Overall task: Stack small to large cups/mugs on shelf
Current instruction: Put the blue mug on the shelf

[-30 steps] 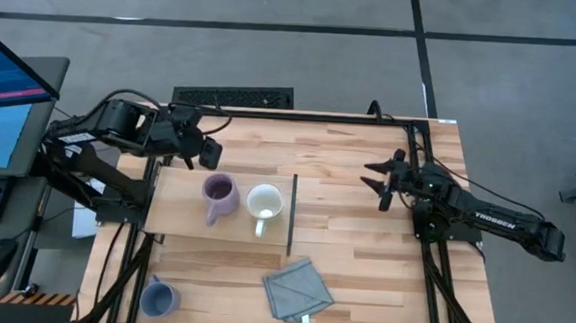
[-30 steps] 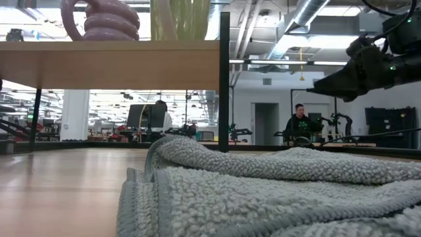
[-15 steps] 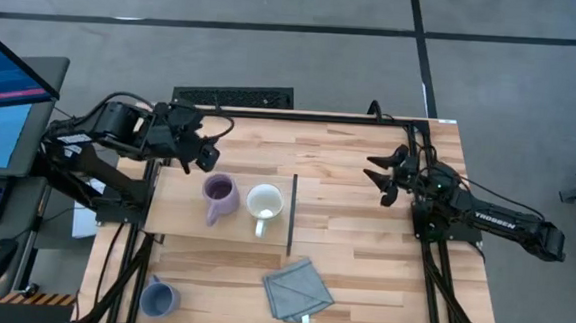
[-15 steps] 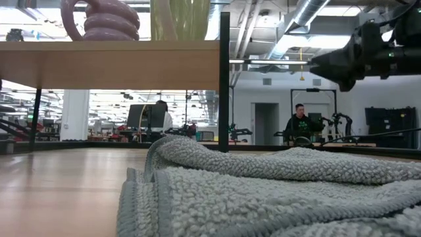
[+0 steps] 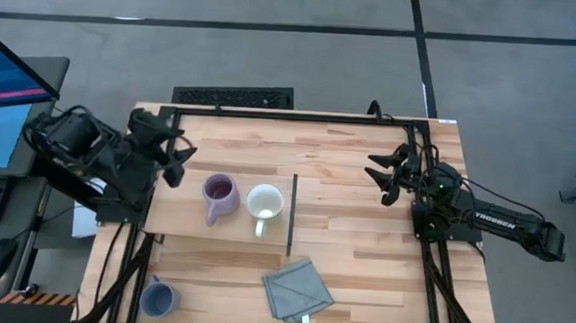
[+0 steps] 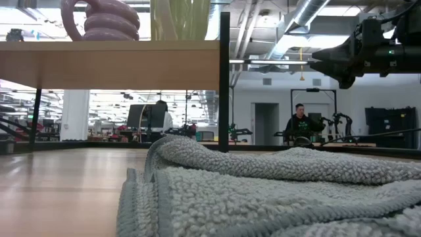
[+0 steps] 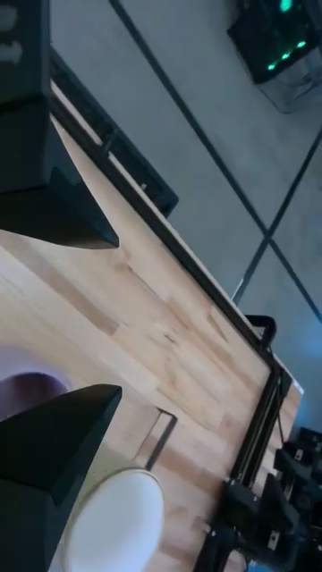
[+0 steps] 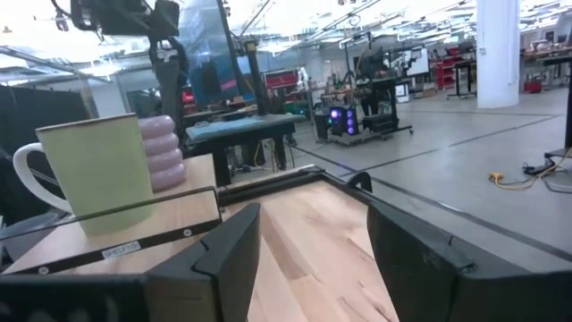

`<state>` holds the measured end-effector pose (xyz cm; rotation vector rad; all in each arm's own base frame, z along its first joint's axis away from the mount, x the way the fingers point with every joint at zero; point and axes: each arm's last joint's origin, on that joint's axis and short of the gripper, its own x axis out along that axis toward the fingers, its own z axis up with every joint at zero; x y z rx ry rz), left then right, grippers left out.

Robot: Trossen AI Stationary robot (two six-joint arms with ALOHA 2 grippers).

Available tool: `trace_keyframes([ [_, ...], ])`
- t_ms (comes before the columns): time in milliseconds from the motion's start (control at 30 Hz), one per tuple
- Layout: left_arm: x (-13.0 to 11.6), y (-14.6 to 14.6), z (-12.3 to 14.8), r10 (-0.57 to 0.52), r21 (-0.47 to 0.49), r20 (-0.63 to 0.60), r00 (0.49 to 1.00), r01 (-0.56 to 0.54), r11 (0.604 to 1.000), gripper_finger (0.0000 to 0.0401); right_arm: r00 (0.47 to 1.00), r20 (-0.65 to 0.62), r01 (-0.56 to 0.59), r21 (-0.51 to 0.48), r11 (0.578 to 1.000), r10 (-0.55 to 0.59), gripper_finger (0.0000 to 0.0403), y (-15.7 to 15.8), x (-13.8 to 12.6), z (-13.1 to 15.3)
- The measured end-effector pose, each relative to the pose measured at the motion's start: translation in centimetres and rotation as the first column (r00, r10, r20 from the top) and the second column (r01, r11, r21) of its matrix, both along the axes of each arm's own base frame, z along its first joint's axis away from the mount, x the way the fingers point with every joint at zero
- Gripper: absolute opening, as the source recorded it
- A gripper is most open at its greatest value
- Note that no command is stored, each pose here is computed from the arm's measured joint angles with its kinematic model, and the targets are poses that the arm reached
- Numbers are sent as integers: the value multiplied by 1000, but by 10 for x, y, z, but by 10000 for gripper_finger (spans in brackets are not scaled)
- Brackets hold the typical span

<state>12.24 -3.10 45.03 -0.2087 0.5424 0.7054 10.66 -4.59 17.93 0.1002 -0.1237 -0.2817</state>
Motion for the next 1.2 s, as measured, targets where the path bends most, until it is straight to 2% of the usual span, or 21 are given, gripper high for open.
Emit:
trace_keyframes([
  [333,-29,-5,-48,-82,-48,38,996,84,995,254,1000,-4,0,2,1000,0,230,0,0,0],
  [500,-38,-11,-70,-185,-111,70,980,192,975,254,1000,-31,1,16,1000,0,230,0,0,-3],
  [600,-41,-15,-80,-241,-138,92,966,252,958,254,999,-46,8,64,998,-5,230,0,0,-6],
  [800,-47,-20,-90,-302,-106,152,941,319,942,254,998,-58,21,103,994,-15,230,-1,0,-8],
  [967,-54,-21,-95,-303,-57,199,932,320,946,254,999,-41,19,96,995,-15,230,-1,0,-7],
  [1200,-68,-16,-100,-297,-54,231,926,317,947,254,999,-35,18,94,995,-15,230,-1,0,-6],
])
